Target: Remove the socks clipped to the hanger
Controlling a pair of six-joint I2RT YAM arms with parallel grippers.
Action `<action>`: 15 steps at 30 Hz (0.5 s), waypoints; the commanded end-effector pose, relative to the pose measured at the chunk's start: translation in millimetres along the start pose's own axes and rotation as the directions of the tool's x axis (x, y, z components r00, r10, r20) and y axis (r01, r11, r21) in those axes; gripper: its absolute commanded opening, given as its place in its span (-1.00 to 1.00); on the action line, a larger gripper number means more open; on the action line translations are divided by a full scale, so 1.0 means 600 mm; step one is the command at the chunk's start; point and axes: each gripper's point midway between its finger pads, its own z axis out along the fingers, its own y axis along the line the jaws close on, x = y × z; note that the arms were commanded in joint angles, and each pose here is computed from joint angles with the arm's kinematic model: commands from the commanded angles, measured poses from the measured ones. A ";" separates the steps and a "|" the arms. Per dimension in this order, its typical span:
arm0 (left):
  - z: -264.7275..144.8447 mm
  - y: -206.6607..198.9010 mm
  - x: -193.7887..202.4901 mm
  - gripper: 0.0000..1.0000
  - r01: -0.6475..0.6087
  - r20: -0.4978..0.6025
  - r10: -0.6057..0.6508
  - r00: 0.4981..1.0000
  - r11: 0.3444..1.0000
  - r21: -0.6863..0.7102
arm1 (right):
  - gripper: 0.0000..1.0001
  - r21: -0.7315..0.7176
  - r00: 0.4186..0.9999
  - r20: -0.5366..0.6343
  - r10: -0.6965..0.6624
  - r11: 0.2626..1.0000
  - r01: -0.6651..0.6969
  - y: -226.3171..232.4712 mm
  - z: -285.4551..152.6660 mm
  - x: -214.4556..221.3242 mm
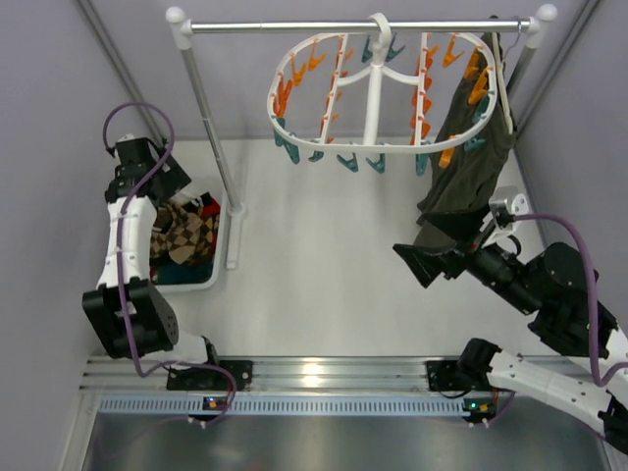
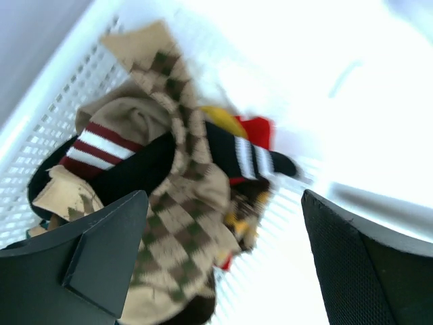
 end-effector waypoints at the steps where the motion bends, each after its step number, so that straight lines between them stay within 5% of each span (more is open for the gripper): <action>1: -0.126 -0.056 -0.044 0.97 -0.085 0.139 0.062 0.988 0.982 0.166 | 0.99 0.262 1.000 -0.018 -0.025 0.965 0.029 -0.081 -0.002 0.012; 8: -0.245 -0.095 0.023 0.97 -0.299 0.225 0.241 0.944 0.912 0.280 | 0.99 0.618 0.994 -0.103 -0.044 0.780 0.098 -0.189 -0.053 0.035; 15: -0.348 -0.069 0.058 0.97 -0.376 0.335 0.260 0.906 0.858 0.350 | 0.99 0.731 0.979 -0.193 -0.064 0.656 0.187 -0.228 -0.104 0.039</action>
